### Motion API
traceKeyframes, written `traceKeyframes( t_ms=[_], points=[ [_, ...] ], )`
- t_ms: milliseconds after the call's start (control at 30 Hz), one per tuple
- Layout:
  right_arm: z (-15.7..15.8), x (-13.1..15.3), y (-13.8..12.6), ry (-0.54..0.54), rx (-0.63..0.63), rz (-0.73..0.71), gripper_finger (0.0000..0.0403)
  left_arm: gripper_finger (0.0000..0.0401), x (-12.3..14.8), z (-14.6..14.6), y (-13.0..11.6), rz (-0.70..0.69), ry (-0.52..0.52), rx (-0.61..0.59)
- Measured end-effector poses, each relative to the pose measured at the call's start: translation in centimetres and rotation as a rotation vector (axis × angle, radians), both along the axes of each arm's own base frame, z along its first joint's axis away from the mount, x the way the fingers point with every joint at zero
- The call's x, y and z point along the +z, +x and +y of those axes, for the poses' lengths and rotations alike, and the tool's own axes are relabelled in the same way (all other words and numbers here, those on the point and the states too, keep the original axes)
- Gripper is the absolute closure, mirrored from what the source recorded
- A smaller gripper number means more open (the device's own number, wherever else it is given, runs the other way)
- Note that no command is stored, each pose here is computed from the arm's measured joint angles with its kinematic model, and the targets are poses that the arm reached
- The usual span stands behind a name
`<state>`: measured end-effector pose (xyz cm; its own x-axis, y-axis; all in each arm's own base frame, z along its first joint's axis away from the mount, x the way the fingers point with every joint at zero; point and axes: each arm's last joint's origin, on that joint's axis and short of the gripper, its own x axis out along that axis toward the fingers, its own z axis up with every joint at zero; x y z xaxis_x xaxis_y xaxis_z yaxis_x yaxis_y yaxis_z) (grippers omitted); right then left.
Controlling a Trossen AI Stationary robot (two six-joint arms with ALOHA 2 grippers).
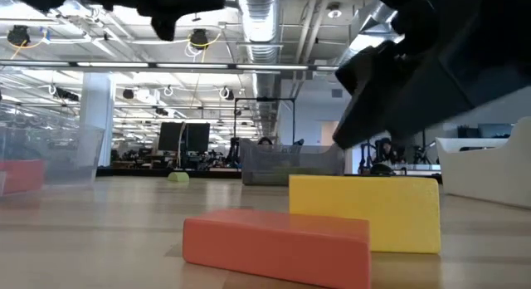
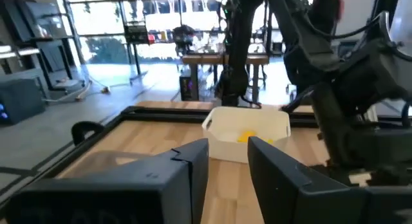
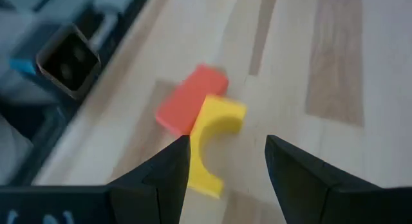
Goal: Sort & place blocks by color
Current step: Put the yellow block into the white bin
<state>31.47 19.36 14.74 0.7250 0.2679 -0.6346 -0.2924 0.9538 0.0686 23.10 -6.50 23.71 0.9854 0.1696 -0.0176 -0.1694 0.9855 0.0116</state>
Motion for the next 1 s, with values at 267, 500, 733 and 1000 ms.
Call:
traceKeyframes(
  t_ms=[267, 500, 733, 1000],
  points=[
    [1.5, -0.3, -0.5, 0.079, -0.014, 0.015, 0.0180, 0.0303, -2.2, 0.9, -4.0, -0.092, -0.119, 0.030],
    [2.0, -1.7, -0.7, 0.086, -0.066, 0.051, 0.0180, 0.0303, -2.8, 0.9, -5.1, -0.109, -0.198, -0.002],
    [1.3, -3.4, -0.1, 0.081, -0.161, 0.078, 0.0180, 0.0303, -2.9, 0.6, -5.2, -0.105, -0.217, -0.019],
    [0.5, -3.8, -0.1, 0.032, -0.206, 0.104, 0.0199, 0.0303, -2.9, 0.5, -5.2, -0.103, -0.221, -0.026]
  ],
)
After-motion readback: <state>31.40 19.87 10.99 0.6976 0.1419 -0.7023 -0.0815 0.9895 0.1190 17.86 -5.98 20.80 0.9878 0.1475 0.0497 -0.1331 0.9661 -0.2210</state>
